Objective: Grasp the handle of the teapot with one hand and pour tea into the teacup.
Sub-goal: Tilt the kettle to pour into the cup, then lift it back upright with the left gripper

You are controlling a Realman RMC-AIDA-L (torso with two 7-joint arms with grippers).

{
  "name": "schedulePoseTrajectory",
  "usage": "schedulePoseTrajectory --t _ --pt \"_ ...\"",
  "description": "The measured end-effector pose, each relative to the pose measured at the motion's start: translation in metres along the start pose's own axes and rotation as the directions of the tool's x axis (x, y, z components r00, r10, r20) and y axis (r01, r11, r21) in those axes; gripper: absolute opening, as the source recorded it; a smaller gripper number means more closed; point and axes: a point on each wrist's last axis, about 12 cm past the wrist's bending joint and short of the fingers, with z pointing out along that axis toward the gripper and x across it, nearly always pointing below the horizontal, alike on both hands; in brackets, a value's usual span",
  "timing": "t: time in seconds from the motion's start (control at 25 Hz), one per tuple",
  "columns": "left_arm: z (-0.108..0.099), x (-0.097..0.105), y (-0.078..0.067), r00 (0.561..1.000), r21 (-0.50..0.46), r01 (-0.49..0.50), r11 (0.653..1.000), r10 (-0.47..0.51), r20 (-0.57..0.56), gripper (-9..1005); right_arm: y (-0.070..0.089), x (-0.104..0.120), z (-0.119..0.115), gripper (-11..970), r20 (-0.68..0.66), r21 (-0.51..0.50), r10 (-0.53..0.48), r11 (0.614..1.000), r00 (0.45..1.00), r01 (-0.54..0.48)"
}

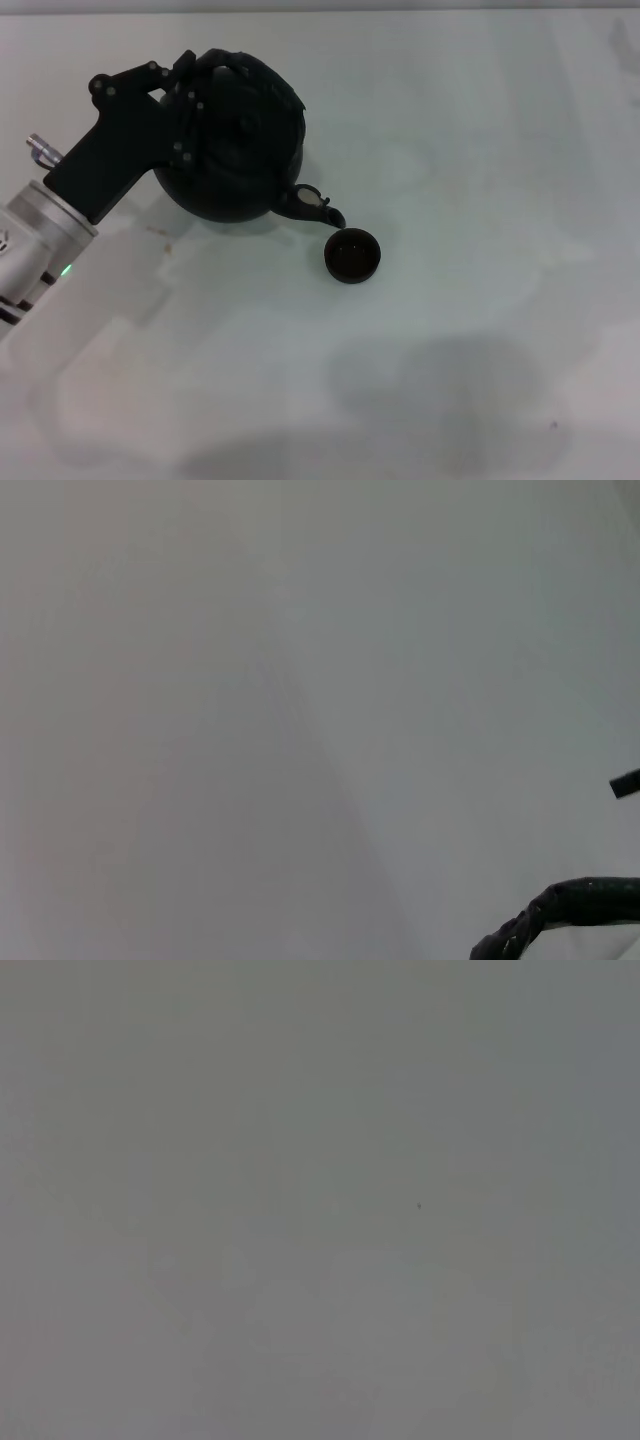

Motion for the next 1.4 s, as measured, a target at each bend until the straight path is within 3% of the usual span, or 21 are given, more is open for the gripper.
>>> schedulePoseTrajectory --t 1.4 --pt "0.0069 -0.0007 0.0063 0.999 0.046 -0.051 0.998 0.051 0.002 113 -0.0002 0.0043 -0.0043 858 -0.003 0.003 0.027 1.0 1.0 -0.027"
